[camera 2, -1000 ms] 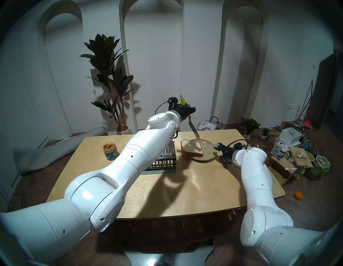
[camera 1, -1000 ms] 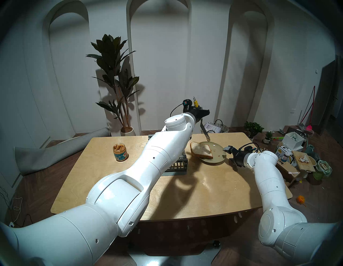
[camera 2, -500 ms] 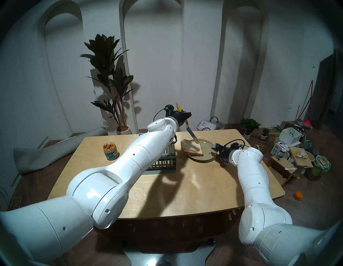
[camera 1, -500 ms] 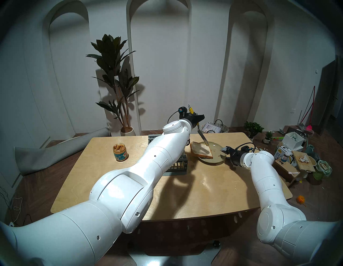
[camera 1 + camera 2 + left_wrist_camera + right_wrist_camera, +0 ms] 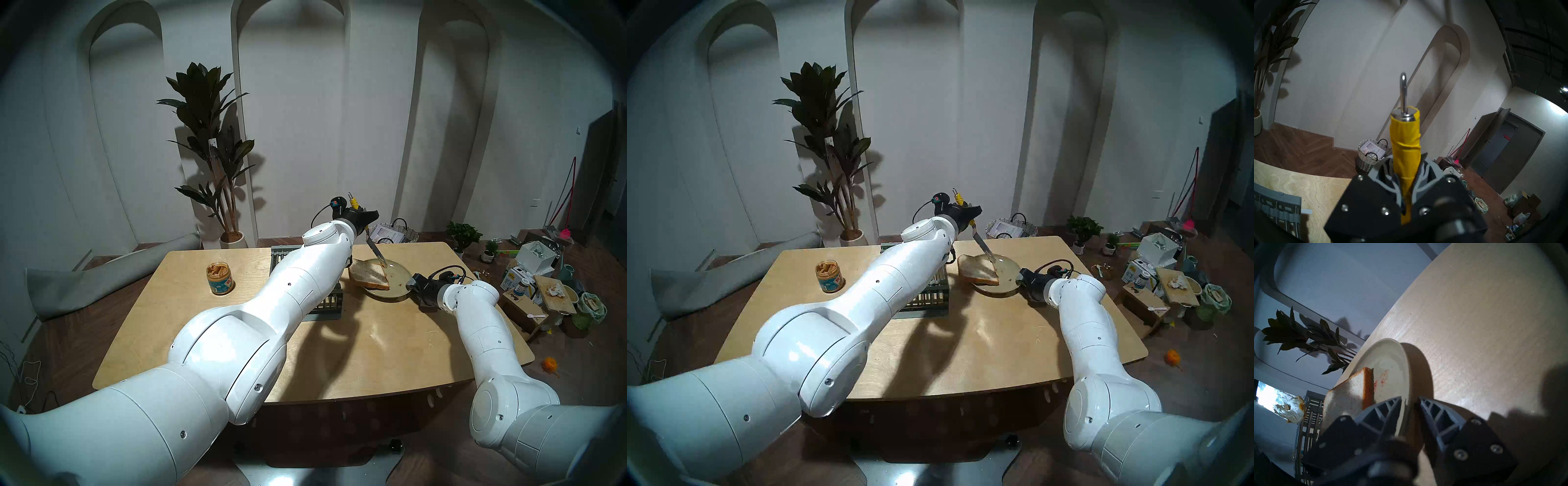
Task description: Spread peanut butter over the slice of bread with the knife
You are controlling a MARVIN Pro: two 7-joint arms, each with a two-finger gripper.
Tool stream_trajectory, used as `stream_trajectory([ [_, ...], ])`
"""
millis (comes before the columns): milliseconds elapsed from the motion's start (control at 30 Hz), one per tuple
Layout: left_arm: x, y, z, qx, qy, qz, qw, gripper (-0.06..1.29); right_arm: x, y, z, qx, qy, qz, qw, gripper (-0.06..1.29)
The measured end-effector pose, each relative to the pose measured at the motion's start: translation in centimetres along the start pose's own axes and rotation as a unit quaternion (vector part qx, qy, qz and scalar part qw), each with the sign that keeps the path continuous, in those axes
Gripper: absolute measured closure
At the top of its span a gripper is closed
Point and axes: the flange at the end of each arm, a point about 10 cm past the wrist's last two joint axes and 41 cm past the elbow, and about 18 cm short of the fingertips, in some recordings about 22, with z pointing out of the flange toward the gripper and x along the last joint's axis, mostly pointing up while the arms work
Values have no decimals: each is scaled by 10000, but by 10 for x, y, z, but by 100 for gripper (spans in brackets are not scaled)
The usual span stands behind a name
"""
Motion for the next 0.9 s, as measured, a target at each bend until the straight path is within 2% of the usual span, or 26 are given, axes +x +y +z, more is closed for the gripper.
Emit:
stream_trajectory([
  [100, -1, -1, 0, 11, -11, -6, 10000, 119, 1, 1, 1, 21, 9, -20, 10000, 82],
  [300, -4, -5, 0, 67, -24, -51, 10000, 119, 2, 1, 2, 58, 1, -46, 10000, 90],
  [367, -5, -7, 0, 92, -33, -65, 9999, 119, 3, 2, 3, 64, 1, -55, 10000, 99],
  [533, -7, -11, 0, 128, -43, -82, 9999, 119, 5, 2, 5, 47, -1, -73, 10000, 106],
  [833, -7, -19, 0, 217, -30, -192, 9996, 119, 8, 1, 9, -15, 81, -121, 9999, 107],
  [900, -6, -21, 0, 263, -10, -262, 9993, 119, 8, 0, 9, -25, 89, -129, 9999, 114],
])
